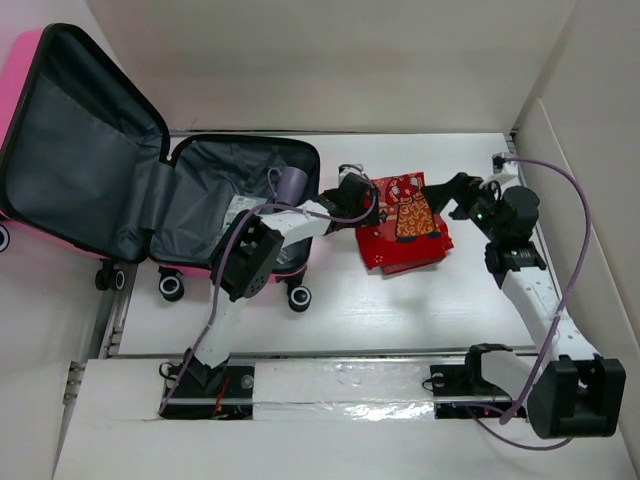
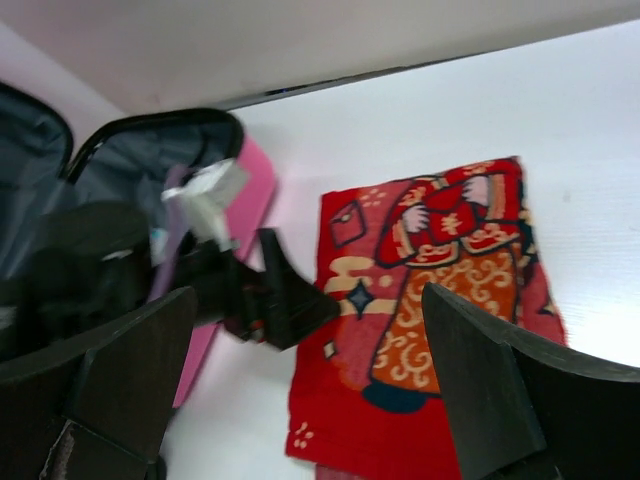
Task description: Pack the luggage
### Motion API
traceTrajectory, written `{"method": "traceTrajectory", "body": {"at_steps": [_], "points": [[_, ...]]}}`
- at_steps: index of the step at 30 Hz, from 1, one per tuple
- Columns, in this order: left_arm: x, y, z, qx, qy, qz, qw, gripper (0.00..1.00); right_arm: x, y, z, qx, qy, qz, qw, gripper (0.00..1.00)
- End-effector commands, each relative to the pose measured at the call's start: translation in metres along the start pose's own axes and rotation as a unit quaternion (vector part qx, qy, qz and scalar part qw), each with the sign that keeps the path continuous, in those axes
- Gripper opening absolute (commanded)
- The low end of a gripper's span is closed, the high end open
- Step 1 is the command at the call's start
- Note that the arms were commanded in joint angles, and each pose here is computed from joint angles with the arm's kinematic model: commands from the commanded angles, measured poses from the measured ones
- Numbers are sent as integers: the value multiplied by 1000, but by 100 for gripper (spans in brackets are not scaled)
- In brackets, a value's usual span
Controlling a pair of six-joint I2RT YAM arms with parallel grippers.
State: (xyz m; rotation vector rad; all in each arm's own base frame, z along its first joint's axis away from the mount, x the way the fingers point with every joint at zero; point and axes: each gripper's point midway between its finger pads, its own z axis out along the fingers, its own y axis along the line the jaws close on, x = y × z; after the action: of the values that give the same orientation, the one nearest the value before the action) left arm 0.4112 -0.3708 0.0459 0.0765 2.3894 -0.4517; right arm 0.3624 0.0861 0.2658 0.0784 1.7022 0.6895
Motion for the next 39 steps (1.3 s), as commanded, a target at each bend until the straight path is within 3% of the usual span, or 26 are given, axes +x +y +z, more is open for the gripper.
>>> {"method": "traceTrajectory", "body": {"at_steps": [1, 8, 11, 14, 15, 17, 18, 22, 26, 31, 35, 39], "points": [[-13, -21, 8, 41, 3, -16, 999, 94, 15, 20, -3, -22, 17, -24, 999, 100], [-4, -39, 48, 74, 36, -28, 996, 92, 23, 77, 1, -86, 29, -58, 994, 100], [4, -51, 56, 87, 39, -29, 995, 83, 21, 86, 1, -89, 24, -67, 993, 100], [-3, -59, 56, 109, 19, -36, 993, 58, 17, 92, -3, -97, 16, -70, 993, 100], [-3, -62, 56, 118, 16, -35, 992, 38, 12, 95, -5, -100, 9, -71, 992, 100], [-6, -68, 54, 139, 6, -33, 990, 17, 6, 98, -10, -102, -1, -74, 992, 100], [-9, -71, 51, 151, -1, -23, 988, 0, 5, 100, -12, -105, -4, -75, 992, 100], [-26, -81, 29, 182, -33, -5, 983, 0, -18, 113, -33, -119, -47, -87, 988, 100], [-74, -96, -26, 220, -92, 15, 971, 0, -32, 114, -51, -110, -88, -89, 986, 100], [-132, -87, -87, 232, -151, 26, 961, 0, -34, 95, -59, -68, -123, -86, 986, 98], [-175, -59, -145, 233, -198, 13, 952, 0, -17, 81, -49, -55, -106, -80, 990, 98], [-194, 15, -175, 168, -227, -15, 959, 0, -3, 74, -40, -54, -83, -78, 992, 98]]}}
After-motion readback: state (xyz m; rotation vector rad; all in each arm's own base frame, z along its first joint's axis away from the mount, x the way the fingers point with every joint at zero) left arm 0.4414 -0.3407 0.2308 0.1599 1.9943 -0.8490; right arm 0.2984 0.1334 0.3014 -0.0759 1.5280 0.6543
